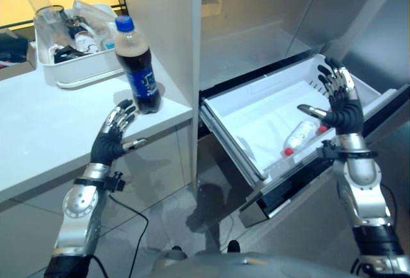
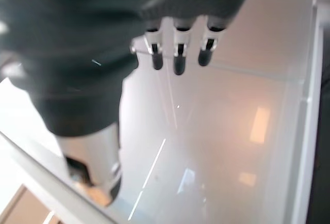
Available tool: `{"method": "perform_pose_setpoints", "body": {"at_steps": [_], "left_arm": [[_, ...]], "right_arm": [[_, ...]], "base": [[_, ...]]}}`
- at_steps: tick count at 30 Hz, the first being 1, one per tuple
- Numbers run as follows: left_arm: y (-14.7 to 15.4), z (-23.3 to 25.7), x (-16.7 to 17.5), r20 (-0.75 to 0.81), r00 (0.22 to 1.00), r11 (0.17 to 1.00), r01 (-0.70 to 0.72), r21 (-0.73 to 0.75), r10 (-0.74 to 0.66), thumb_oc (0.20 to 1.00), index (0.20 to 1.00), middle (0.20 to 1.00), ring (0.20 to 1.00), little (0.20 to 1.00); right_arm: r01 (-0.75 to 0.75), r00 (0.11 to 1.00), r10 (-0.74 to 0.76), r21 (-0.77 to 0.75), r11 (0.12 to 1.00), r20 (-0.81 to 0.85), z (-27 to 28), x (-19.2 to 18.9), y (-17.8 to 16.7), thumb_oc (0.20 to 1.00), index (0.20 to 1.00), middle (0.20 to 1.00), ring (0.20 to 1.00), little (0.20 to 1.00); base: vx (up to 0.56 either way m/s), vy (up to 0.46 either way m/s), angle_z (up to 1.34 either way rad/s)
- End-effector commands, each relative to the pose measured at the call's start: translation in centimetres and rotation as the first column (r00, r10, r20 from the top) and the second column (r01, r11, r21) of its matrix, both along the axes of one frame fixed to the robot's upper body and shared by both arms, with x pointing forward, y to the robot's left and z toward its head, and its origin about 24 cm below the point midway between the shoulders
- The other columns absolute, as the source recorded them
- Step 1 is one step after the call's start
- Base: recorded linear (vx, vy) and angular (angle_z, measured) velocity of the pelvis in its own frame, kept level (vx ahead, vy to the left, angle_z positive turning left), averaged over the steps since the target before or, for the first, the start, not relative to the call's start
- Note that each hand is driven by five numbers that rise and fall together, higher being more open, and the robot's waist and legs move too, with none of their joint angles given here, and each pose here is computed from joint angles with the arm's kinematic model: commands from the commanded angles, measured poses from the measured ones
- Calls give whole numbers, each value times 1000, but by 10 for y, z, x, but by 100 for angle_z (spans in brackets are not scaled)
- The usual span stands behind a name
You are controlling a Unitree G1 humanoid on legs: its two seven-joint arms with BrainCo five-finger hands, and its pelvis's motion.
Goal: Take the drinks into the refrigerator
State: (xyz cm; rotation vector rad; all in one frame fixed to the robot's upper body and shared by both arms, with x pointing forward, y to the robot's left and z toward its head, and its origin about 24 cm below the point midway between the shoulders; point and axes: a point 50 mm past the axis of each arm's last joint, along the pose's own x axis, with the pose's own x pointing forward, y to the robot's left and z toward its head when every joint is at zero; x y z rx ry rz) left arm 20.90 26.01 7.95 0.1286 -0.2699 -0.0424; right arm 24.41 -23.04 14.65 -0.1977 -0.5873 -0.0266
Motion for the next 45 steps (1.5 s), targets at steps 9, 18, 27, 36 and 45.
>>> {"method": "perform_pose_setpoints", "body": {"at_steps": [9, 18, 27, 36, 45], "left_arm": [[9, 30, -2, 174, 983, 998, -58, -4, 58, 1000, 1000, 1000, 1000, 1000], [8, 32, 1, 215, 966, 989, -148, -12, 147, 1000, 1000, 1000, 1000, 1000], [7, 50, 6, 281, 948, 985, -169, 40, 151, 1000, 1000, 1000, 1000, 1000], [6, 90, 16, 406, 910, 987, -130, 93, 81, 1000, 1000, 1000, 1000, 1000], [11, 112, 31, 448, 891, 985, -137, 108, 75, 1000, 1000, 1000, 1000, 1000]], "right_arm": [[-74, 976, 65, 35, 997, 208, 38, -1, 12, 1000, 1000, 1000, 1000, 1000], [-67, 982, 61, 33, 997, 179, 32, 0, 14, 1000, 1000, 1000, 1000, 1000], [-94, 984, 88, 28, 995, 156, 30, 1, 16, 1000, 1000, 1000, 1000, 1000], [-118, 983, 117, -2, 993, 139, 33, 6, 17, 1000, 1000, 1000, 1000, 1000], [-158, 979, 160, -27, 987, 125, 38, 13, 23, 1000, 1000, 1000, 1000, 1000]], "base": [[1, -2, 13], [1, -4, 6], [0, 0, 0], [2, 5, -2], [4, 6, -4]]}}
